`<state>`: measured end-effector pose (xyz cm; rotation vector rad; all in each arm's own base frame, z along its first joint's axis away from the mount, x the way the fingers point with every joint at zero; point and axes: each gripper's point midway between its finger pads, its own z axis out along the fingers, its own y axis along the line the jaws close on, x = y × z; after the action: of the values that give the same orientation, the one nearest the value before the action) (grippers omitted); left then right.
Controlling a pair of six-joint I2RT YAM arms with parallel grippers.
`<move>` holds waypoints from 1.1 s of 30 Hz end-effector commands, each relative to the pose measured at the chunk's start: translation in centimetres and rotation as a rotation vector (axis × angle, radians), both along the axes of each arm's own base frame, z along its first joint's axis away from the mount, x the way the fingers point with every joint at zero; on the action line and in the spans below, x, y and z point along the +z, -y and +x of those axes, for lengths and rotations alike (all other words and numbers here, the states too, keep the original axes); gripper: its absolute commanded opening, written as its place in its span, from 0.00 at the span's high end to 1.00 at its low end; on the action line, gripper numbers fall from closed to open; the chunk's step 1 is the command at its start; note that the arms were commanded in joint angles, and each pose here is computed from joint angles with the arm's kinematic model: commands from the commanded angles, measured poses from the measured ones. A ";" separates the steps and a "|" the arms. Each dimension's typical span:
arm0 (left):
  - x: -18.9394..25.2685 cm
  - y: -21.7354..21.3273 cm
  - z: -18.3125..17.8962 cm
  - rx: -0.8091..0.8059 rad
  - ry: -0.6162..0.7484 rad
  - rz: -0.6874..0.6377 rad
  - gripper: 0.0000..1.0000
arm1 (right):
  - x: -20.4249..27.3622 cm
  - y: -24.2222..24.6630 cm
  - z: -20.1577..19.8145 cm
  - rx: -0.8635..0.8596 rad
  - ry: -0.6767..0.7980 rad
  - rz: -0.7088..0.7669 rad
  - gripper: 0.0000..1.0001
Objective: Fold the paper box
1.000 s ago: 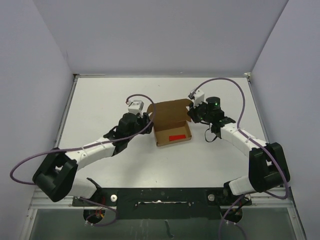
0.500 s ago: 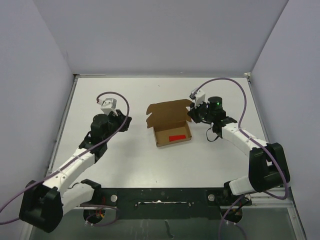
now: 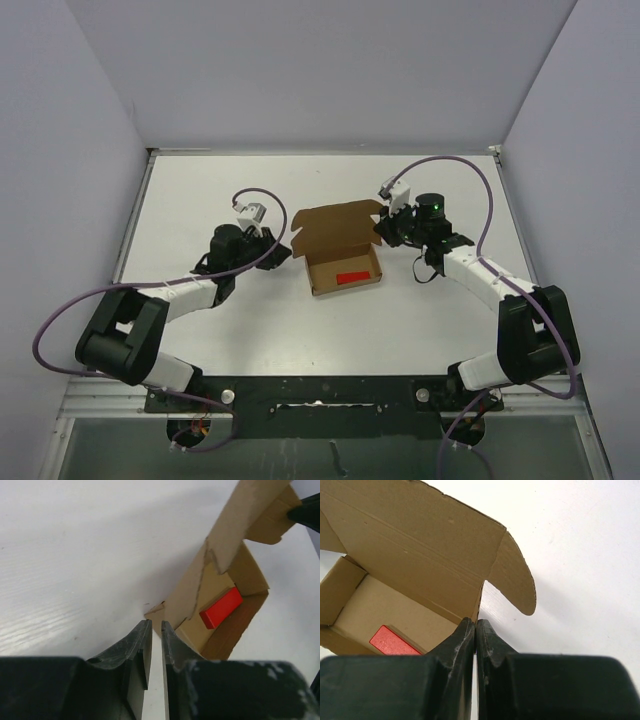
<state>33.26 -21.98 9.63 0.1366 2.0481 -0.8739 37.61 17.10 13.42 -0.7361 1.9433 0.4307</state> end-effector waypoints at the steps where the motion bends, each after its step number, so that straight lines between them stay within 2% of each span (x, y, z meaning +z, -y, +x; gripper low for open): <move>1: 4.6 2.4 1.1 -0.091 0.173 -0.100 0.87 | 1.7 -0.4 0.2 0.018 0.035 0.037 1.00; 13: 4.6 3.8 1.0 -0.153 0.181 -0.114 0.83 | 1.8 -1.1 -0.3 0.052 0.025 0.064 1.00; 25: 4.4 4.1 0.7 -0.197 0.242 -0.111 0.65 | 1.6 -2.0 -1.1 0.108 0.002 0.096 1.00; 33: 4.1 4.9 0.1 -0.273 0.299 -0.123 0.63 | 1.7 -2.5 -1.6 0.142 -0.012 0.119 1.00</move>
<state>33.25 -25.60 11.61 0.3587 1.8662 -1.0268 36.72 18.03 13.59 -0.7594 1.9335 0.5372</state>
